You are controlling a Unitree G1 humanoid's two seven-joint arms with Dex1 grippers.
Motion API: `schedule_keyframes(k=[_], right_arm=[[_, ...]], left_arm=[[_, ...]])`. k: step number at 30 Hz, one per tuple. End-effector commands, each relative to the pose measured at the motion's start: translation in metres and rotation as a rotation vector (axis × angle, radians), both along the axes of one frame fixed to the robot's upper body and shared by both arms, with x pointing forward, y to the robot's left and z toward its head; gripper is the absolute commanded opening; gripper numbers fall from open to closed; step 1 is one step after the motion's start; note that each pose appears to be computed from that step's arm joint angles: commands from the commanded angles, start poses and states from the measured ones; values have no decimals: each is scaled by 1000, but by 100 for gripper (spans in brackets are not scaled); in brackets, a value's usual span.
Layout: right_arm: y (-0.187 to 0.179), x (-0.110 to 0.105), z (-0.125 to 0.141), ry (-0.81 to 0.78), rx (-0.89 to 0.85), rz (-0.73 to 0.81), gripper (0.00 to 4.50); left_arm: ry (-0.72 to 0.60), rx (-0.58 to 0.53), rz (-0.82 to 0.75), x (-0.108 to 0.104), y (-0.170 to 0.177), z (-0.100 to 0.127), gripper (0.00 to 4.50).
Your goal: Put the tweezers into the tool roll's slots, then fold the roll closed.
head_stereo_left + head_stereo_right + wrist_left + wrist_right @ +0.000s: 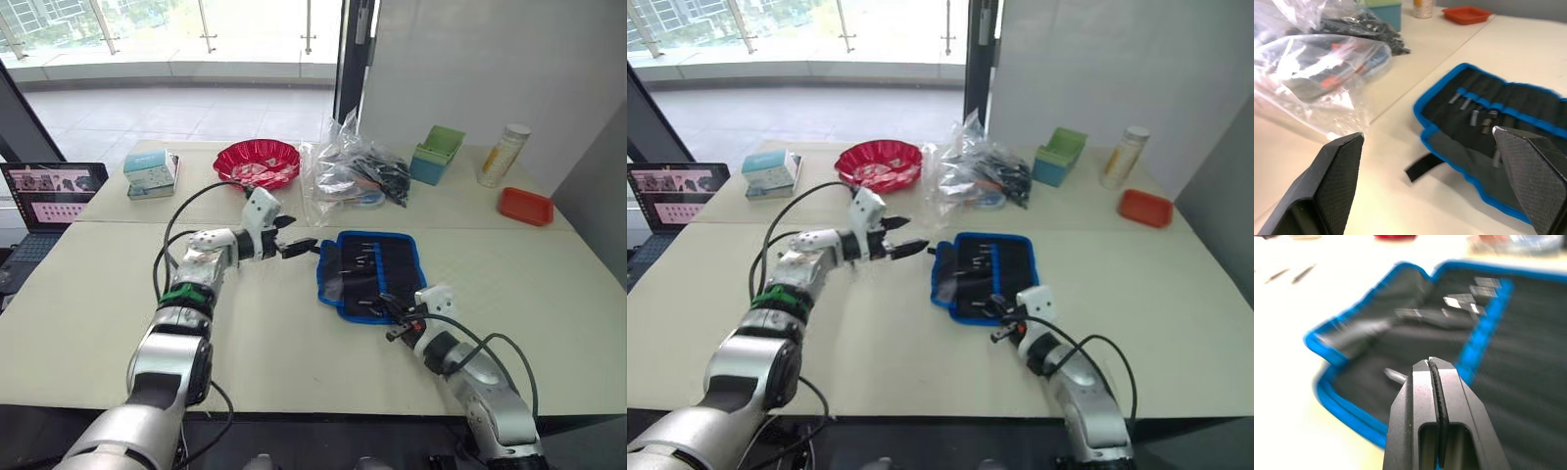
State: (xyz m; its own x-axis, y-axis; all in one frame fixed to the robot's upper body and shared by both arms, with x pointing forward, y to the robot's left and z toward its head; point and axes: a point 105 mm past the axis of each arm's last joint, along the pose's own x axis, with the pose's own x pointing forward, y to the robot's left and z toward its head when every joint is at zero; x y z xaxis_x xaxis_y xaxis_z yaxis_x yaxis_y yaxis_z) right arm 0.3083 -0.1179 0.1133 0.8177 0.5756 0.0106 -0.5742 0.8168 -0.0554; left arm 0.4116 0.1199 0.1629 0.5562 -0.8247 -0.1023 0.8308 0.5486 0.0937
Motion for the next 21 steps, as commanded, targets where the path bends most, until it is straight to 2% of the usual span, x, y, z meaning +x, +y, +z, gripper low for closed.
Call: schedule_keyframes(k=[1, 5, 9, 14, 21], right_arm=[[19, -9, 20, -57, -14, 86, 120], [34, -11, 22, -78, -134, 154, 255], [47, -4, 12, -111, -301, 180, 389], [63, 14, 3, -163, -466, 166, 389], [70, 29, 0, -218, -542, 163, 389]], left_arm=[[-9, -7, -35, -22, 10, 10, 450], [62, 17, -32, -58, 27, -9, 450], [105, 32, 3, -78, 39, -17, 450], [134, 64, 38, -96, 52, -20, 450], [127, 77, 96, -106, 66, -15, 450]])
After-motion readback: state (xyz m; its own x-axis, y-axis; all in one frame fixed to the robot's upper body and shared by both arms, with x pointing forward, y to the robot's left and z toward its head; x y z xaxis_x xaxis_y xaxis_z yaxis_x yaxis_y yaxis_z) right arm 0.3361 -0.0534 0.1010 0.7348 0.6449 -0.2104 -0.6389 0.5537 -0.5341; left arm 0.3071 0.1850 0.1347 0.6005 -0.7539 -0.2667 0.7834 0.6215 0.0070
